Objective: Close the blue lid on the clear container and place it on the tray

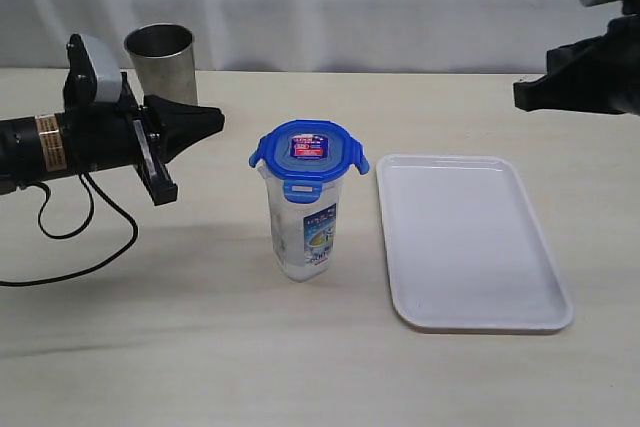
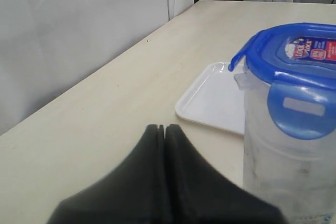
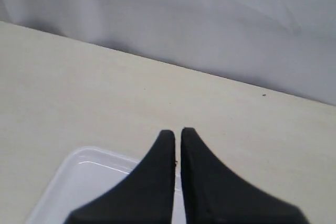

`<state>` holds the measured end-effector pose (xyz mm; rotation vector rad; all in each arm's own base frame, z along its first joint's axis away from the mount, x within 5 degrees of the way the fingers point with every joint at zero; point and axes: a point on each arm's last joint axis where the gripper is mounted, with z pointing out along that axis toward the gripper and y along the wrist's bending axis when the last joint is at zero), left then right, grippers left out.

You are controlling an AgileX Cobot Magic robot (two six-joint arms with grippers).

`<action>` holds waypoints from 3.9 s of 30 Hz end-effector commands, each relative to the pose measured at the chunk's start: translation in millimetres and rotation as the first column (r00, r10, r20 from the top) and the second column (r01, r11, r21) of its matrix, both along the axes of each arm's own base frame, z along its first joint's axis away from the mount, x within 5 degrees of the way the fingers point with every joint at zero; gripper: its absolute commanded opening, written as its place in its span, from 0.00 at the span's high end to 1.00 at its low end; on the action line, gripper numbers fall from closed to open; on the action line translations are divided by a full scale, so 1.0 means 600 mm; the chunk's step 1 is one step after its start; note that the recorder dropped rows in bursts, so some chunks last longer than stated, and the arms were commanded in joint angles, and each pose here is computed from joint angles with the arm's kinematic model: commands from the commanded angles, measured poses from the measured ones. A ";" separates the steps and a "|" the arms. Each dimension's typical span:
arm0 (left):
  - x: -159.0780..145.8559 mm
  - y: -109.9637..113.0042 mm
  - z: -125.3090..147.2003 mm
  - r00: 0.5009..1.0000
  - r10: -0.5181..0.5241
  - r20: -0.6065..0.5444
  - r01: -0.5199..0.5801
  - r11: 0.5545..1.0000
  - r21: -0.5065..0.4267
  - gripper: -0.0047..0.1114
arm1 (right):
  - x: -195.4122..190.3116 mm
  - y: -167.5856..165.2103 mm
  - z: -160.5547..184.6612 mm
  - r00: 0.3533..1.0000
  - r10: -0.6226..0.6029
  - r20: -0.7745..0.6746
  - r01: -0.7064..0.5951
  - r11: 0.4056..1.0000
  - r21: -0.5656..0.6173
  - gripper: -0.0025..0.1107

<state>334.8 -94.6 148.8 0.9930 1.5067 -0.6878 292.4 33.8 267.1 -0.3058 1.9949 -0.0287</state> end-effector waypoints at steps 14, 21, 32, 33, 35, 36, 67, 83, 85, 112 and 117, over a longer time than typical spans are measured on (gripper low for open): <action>0.006 0.000 0.004 0.999 0.023 0.026 -0.023 1.000 -0.008 0.96 | 0.045 -0.043 -0.068 0.759 0.587 0.281 -0.651 0.685 0.328 0.94; 0.000 -0.004 0.012 0.998 -0.022 0.052 0.025 0.998 -0.053 0.96 | 0.021 -0.004 -0.088 0.612 0.781 0.122 -0.773 0.558 0.301 0.94; 0.001 -0.036 0.006 0.998 0.001 0.061 0.000 1.000 -0.005 0.96 | 0.000 0.051 -0.081 0.496 0.866 0.068 -0.835 0.455 0.310 0.94; -0.001 -0.038 0.008 0.998 -0.011 0.066 0.012 1.000 -0.013 0.96 | -0.002 0.053 -0.082 0.488 0.871 0.062 -0.839 0.448 0.310 0.94; -0.004 -0.044 0.007 0.997 -0.028 0.068 0.029 1.000 -0.011 0.96 | -0.005 0.065 -0.082 0.466 0.883 0.060 -0.850 0.427 0.309 0.94; -0.006 -0.049 0.007 0.997 -0.039 0.068 0.040 0.999 -0.010 0.96 | -0.006 0.070 -0.082 0.457 0.888 0.060 -0.854 0.418 0.309 0.94; -0.007 -0.052 0.003 0.997 -0.046 0.060 0.045 0.999 0.019 0.96 | 0.023 0.132 -0.127 0.588 0.808 -0.044 -0.779 0.580 0.238 0.94; -0.010 -0.053 0.000 0.996 -0.065 0.053 0.063 0.997 0.038 0.96 | 0.028 0.132 -0.126 0.608 0.793 -0.023 -0.770 0.597 0.227 0.94; -0.010 -0.053 0.000 0.996 -0.066 0.055 0.064 0.997 0.039 0.96 | 0.028 0.132 -0.126 0.607 0.794 -0.025 -0.770 0.596 0.227 0.94; -0.005 -0.050 -0.001 0.999 -0.029 0.045 0.027 0.999 0.043 0.96 | -0.009 0.139 0.009 0.776 0.625 0.087 -0.627 0.748 0.219 0.94; -0.005 -0.050 -0.001 0.999 -0.025 0.044 0.023 0.999 0.040 0.96 | -0.021 0.193 0.017 0.846 0.530 0.058 -0.529 0.821 0.214 0.94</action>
